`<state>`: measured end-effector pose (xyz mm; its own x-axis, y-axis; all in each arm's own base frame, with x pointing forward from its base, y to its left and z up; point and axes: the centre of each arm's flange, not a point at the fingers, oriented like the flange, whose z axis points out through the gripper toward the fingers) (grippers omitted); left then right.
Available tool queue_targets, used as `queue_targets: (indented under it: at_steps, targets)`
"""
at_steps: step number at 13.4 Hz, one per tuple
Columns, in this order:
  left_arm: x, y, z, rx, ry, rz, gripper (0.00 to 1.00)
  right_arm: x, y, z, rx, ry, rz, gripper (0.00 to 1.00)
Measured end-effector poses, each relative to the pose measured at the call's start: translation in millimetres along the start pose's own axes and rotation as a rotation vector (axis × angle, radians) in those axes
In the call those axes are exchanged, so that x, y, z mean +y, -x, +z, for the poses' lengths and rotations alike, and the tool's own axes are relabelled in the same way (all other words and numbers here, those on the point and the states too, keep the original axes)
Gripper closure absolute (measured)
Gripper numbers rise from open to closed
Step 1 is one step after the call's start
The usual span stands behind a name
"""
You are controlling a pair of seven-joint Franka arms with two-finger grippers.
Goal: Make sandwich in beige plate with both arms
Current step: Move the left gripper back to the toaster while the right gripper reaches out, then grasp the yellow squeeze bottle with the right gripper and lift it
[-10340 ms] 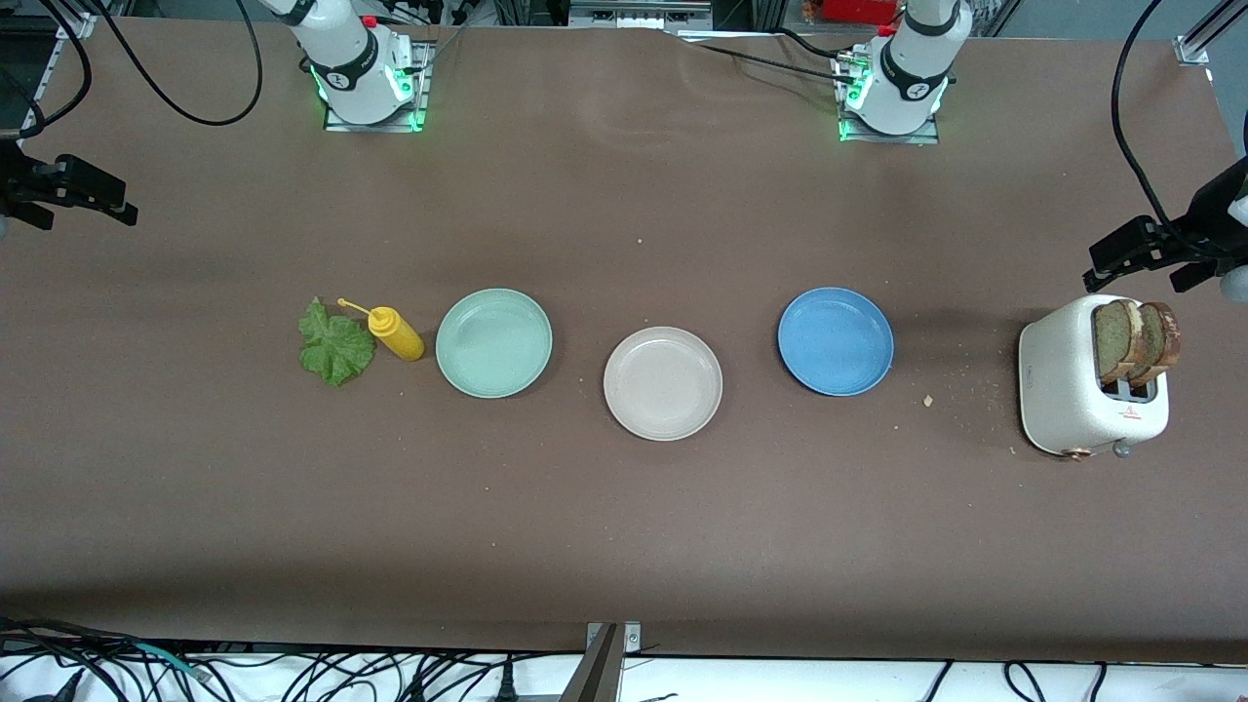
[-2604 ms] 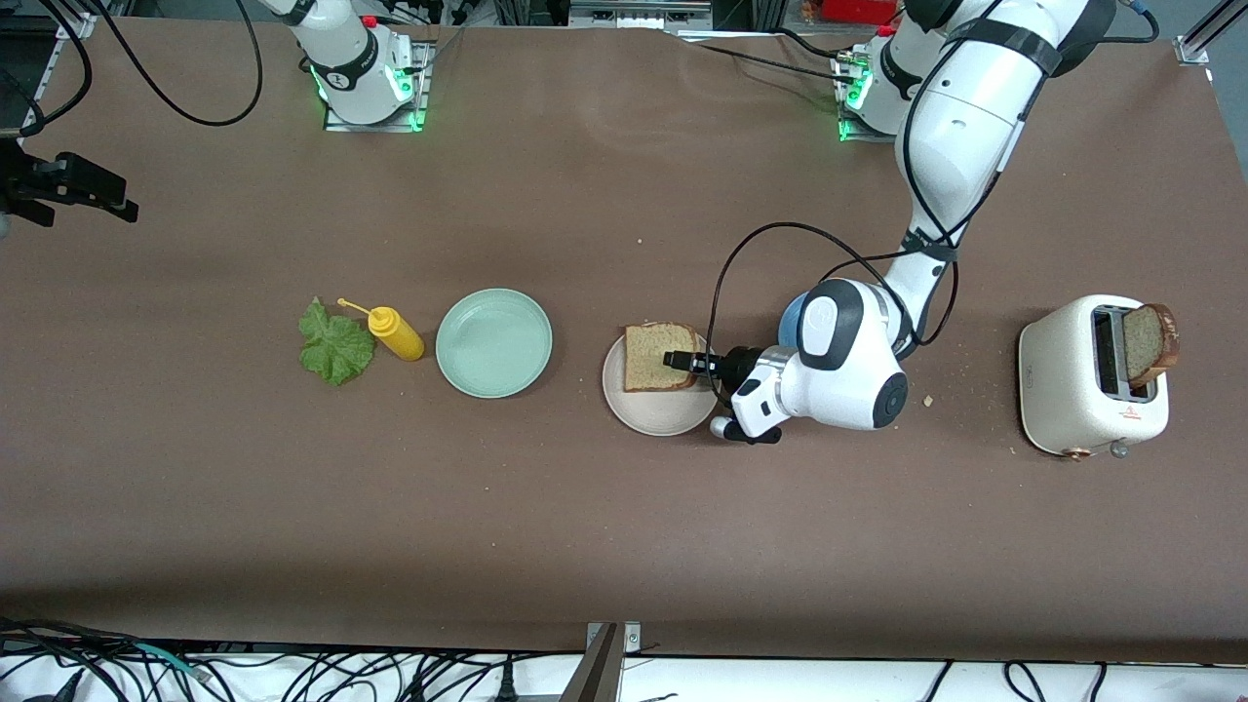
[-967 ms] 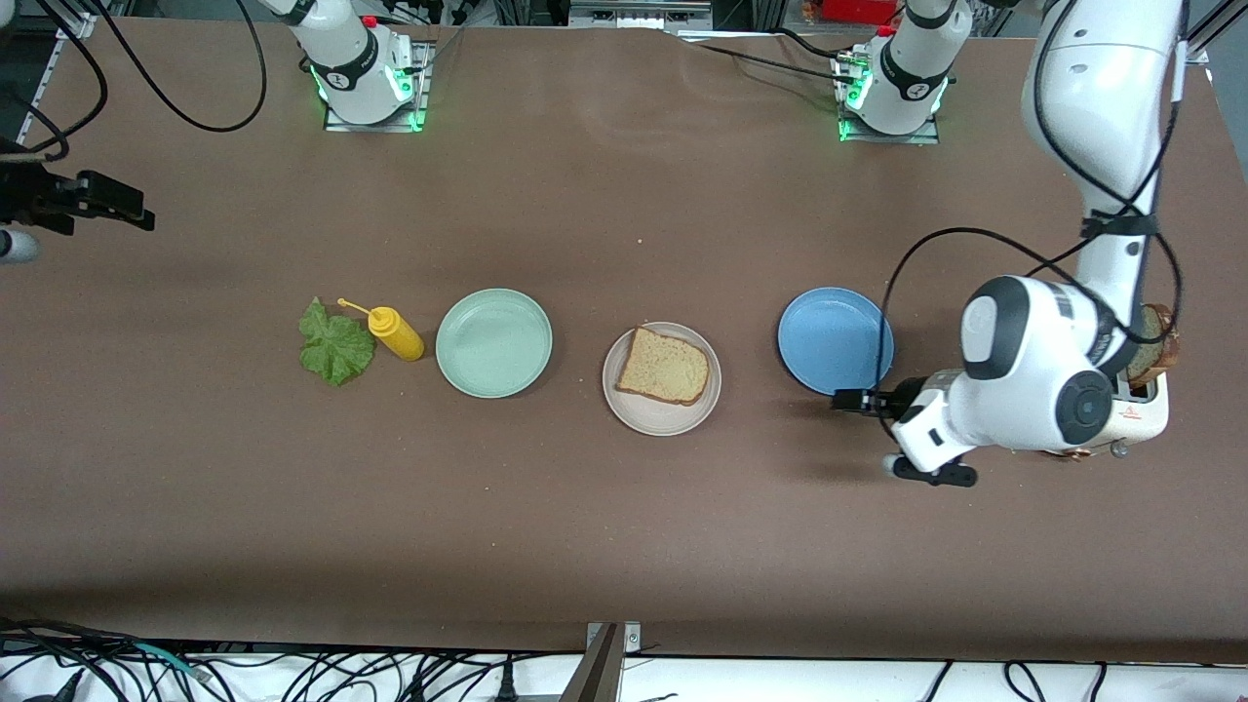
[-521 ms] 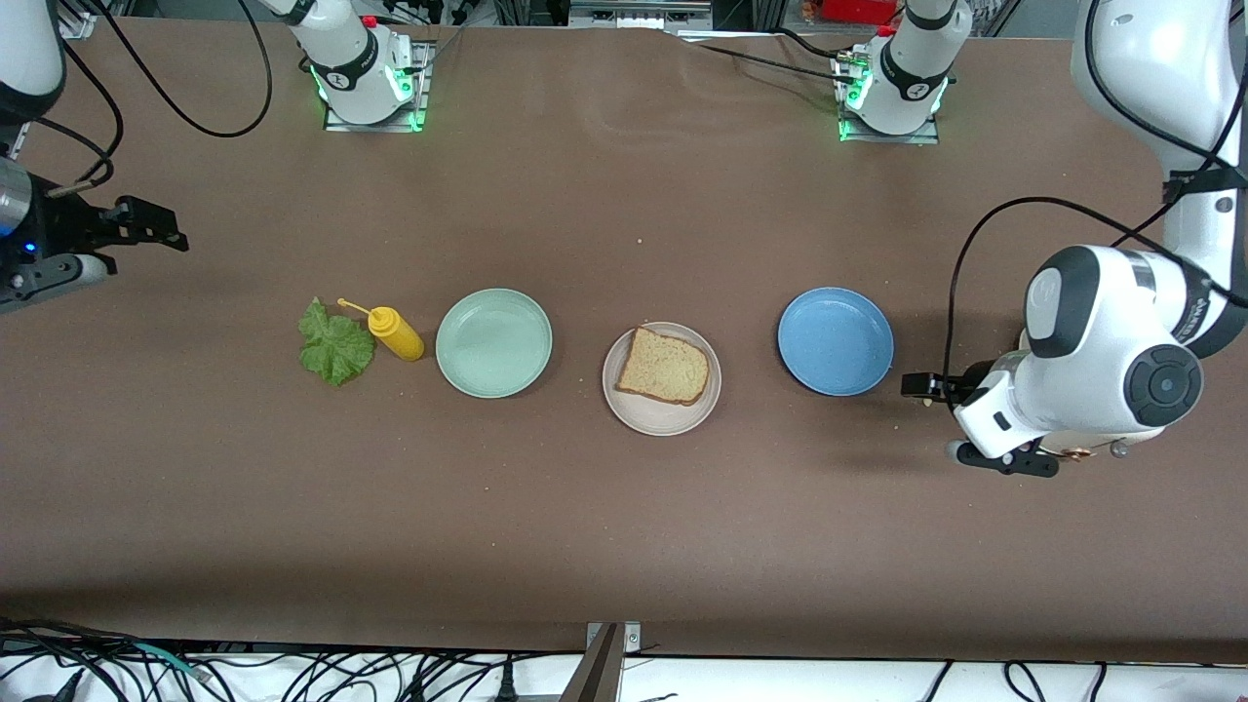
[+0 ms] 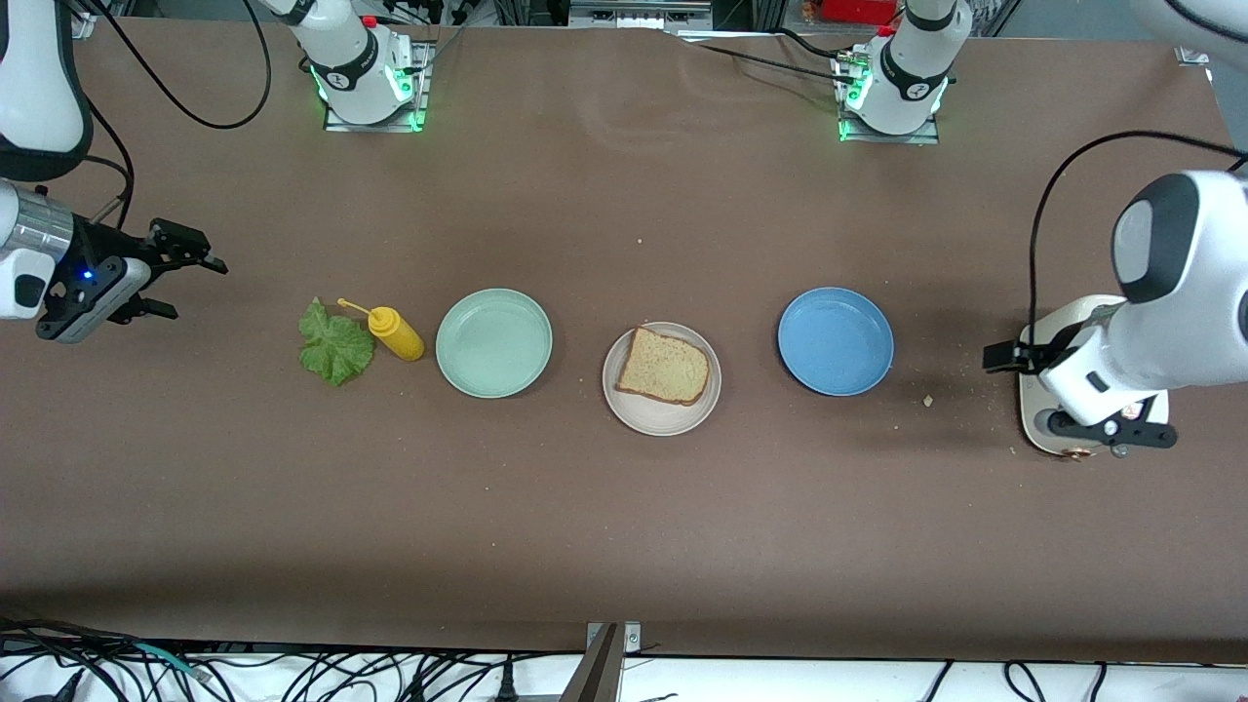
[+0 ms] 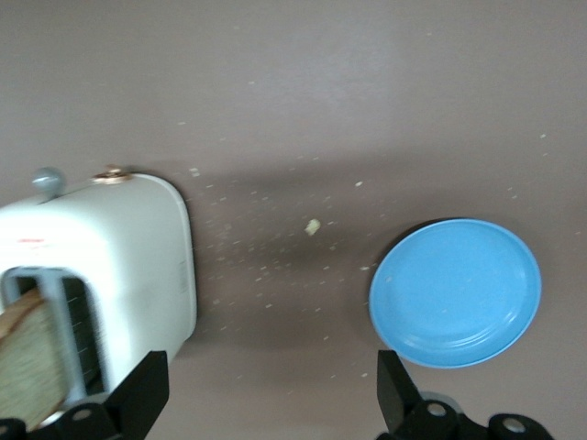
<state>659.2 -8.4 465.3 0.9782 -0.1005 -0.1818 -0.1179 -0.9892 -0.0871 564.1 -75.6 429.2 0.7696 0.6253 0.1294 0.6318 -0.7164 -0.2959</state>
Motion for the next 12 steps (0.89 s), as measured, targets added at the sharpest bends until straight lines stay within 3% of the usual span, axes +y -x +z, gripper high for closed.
queue_targets:
  at_steps: [6, 9, 12]
  targets:
    - [-15.6, 27.7, -51.3, 0.065, -0.02, -0.028, 0.0, 43.1, 13.4, 72.0, 0.161, -0.165, -0.24, 0.0]
    - [-14.2, 37.2, -63.0, 0.063, -0.02, -0.027, 0.0, 71.1, 34.8, 117.6, 0.291, -0.238, -0.377, 0.0]
    - [-15.7, 49.6, -85.0, 0.074, -0.022, -0.034, 0.0, 80.4, 50.5, 175.2, 0.444, -0.371, -0.48, 0.0]
